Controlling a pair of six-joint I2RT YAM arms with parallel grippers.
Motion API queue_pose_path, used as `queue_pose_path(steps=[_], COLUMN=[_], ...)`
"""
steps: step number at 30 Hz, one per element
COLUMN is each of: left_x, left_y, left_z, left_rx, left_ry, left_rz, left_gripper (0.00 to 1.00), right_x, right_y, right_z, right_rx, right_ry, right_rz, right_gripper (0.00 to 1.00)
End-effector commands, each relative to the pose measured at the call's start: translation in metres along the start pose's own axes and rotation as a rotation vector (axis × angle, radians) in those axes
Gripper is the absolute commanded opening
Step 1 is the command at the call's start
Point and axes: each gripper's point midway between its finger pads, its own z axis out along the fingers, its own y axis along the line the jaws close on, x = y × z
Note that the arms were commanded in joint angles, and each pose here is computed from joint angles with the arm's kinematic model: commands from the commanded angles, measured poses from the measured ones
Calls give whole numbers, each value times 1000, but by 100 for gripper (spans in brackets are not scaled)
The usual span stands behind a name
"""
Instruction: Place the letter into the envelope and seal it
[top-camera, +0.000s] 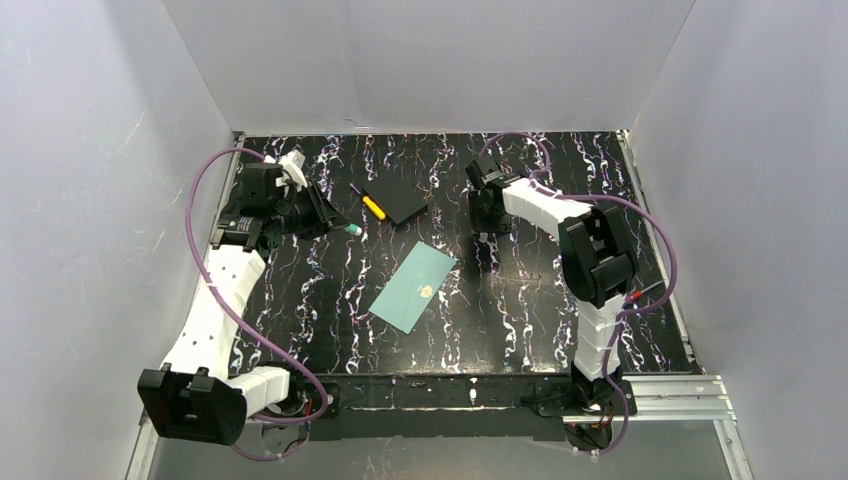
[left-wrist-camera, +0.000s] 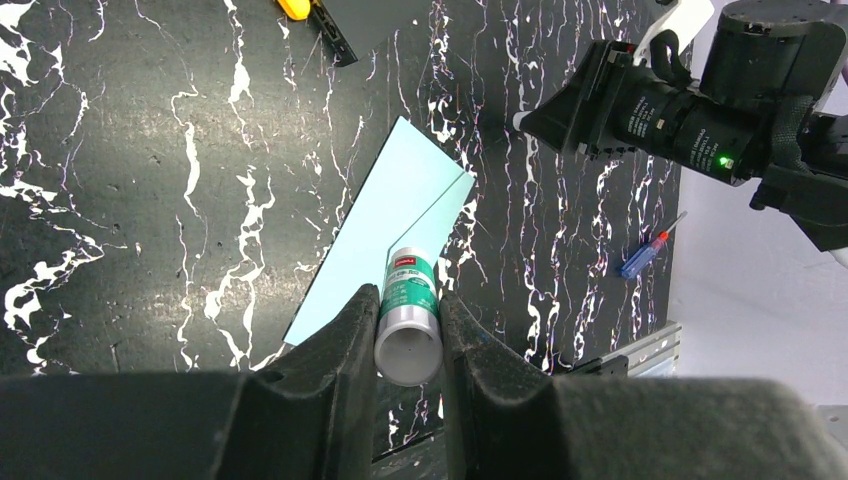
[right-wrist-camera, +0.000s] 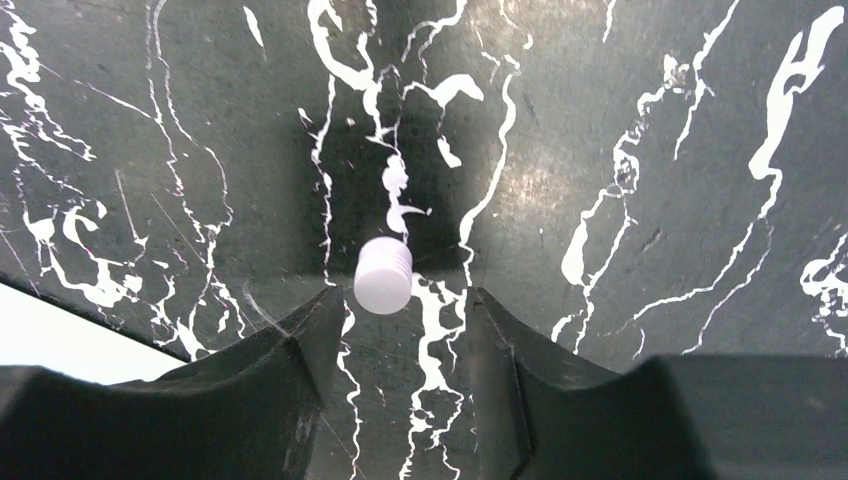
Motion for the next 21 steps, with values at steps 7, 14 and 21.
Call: queue_pose_path(steps=[7, 14, 21], left_x=[-9, -11, -18], left_y=[-10, -17, -34], left_z=[-3, -3, -9], left_rx=[29, 66, 138], left_ry=[-5, -8, -23], left_rz=[11, 4, 10], left_gripper=[0, 0, 0], right_x=[-23, -23, -20], right_y=[7, 7, 6], right_z=[7, 11, 16], right_rx=[-34, -40, -45], right_ry=[-44, -47, -33], right_rz=[-16, -31, -48], right_gripper=[45, 42, 37])
